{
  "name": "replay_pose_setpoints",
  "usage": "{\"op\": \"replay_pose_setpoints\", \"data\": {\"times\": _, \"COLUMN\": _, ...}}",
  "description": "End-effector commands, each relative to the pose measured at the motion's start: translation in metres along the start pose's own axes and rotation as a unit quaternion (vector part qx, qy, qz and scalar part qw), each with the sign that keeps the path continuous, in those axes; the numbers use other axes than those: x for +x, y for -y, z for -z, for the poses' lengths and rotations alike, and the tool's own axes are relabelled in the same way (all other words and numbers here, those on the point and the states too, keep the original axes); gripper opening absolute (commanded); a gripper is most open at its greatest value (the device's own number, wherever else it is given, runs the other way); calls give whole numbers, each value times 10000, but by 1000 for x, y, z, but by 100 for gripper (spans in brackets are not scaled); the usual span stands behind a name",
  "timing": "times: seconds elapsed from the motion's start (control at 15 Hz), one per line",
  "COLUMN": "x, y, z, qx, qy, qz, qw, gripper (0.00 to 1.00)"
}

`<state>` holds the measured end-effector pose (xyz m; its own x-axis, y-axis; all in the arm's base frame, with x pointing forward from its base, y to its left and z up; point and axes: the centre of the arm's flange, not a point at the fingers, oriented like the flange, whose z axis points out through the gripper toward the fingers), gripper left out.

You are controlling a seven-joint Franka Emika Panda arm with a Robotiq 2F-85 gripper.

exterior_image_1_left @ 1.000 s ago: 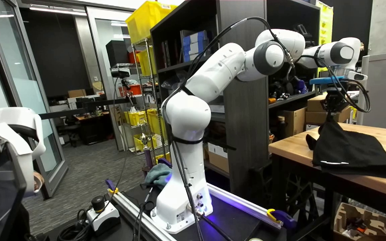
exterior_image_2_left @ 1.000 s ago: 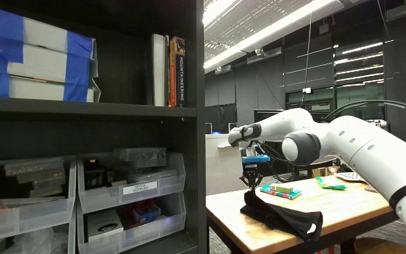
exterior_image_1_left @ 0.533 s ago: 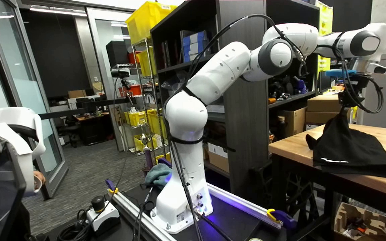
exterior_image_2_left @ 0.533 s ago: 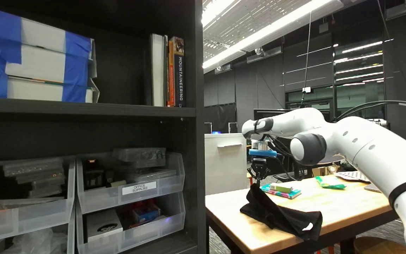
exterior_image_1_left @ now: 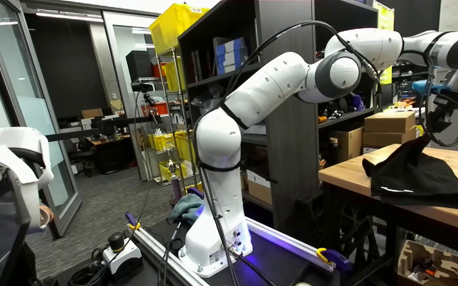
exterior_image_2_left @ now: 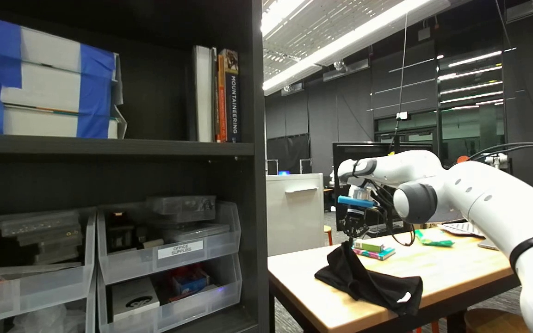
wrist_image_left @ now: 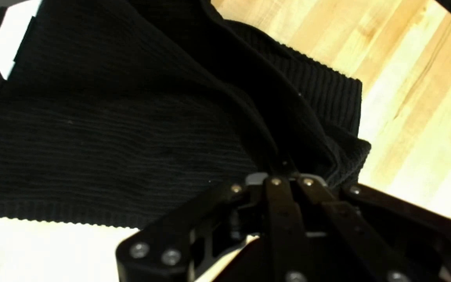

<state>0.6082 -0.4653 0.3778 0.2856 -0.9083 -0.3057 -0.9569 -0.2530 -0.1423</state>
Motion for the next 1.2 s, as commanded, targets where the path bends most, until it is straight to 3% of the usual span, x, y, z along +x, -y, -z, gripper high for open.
{"op": "replay_pose_setpoints", "data": {"times": 0.0, "x": 49, "y": 19, "z": 29, "qx": 337, "qy": 164, "qz": -556, "qw": 9977, "gripper": 0}}
{"op": "replay_pose_setpoints", "data": {"times": 0.6, "x": 64, "y": 0, "z": 44, "qx": 777, "qy": 36, "qz": -1600, "qw": 9840, "gripper": 0}}
{"op": "replay_pose_setpoints", "data": {"times": 1.13, "x": 76, "y": -26, "z": 71, "qx": 1469, "qy": -697, "qz": -2928, "qw": 9423, "gripper": 0}}
